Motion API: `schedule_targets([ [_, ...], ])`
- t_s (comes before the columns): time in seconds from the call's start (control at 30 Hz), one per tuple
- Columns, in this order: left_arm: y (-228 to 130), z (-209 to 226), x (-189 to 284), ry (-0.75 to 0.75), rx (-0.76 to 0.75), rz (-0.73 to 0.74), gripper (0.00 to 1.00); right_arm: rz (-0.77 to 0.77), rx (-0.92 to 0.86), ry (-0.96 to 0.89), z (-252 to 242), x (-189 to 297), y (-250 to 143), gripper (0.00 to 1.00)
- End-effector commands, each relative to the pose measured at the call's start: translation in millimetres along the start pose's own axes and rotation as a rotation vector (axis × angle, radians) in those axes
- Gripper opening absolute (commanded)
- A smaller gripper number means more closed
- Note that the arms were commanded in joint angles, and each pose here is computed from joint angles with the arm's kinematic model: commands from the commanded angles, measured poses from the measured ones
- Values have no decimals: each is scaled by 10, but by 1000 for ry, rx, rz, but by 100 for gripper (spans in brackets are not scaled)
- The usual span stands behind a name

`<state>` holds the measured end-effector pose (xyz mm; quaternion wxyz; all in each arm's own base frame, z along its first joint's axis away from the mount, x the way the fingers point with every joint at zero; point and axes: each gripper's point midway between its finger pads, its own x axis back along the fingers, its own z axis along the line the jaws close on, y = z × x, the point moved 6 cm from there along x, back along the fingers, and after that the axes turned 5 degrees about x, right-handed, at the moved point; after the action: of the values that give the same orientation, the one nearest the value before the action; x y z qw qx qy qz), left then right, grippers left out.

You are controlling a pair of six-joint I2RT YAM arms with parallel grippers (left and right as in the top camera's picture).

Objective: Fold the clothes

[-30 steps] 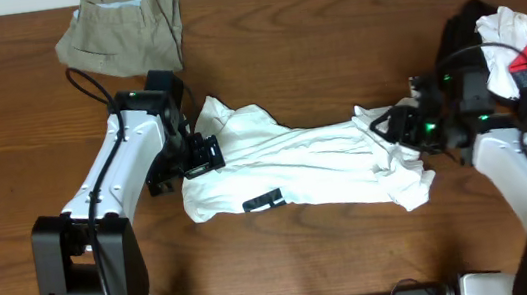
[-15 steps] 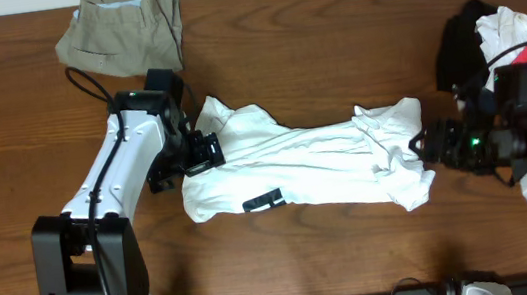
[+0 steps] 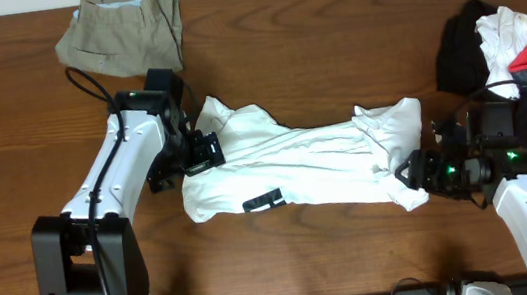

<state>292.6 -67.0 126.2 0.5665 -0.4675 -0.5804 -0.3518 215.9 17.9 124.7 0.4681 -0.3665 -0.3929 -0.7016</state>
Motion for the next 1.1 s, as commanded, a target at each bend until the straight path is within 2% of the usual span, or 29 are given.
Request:
schedule_targets([
  [0.0,-15,11,-27,3,-14,17,98,7,-32,42,24,-34,-27,52],
  [0.17,-15,11,-27,3,-27,17,98,19,-52,66,24,-90,-48,46],
  [0.3,-15,11,-27,3,-27,17,98,32,-48,71,31,-129,-49,36],
  [0.43,-15,11,-27,3,-27,17,98,32,-20,102,128,-181,-24,21],
  [0.53,-15,11,-27,3,-27,17,98,31,-6,105,206,-227,-13,2],
  [0.93,-14,11,-27,3,-26,17,98,148,140,111,643,-514,-261,1],
  [1.07,-14,11,-27,3,-26,17,98,219,220,90,765,-652,-434,5],
])
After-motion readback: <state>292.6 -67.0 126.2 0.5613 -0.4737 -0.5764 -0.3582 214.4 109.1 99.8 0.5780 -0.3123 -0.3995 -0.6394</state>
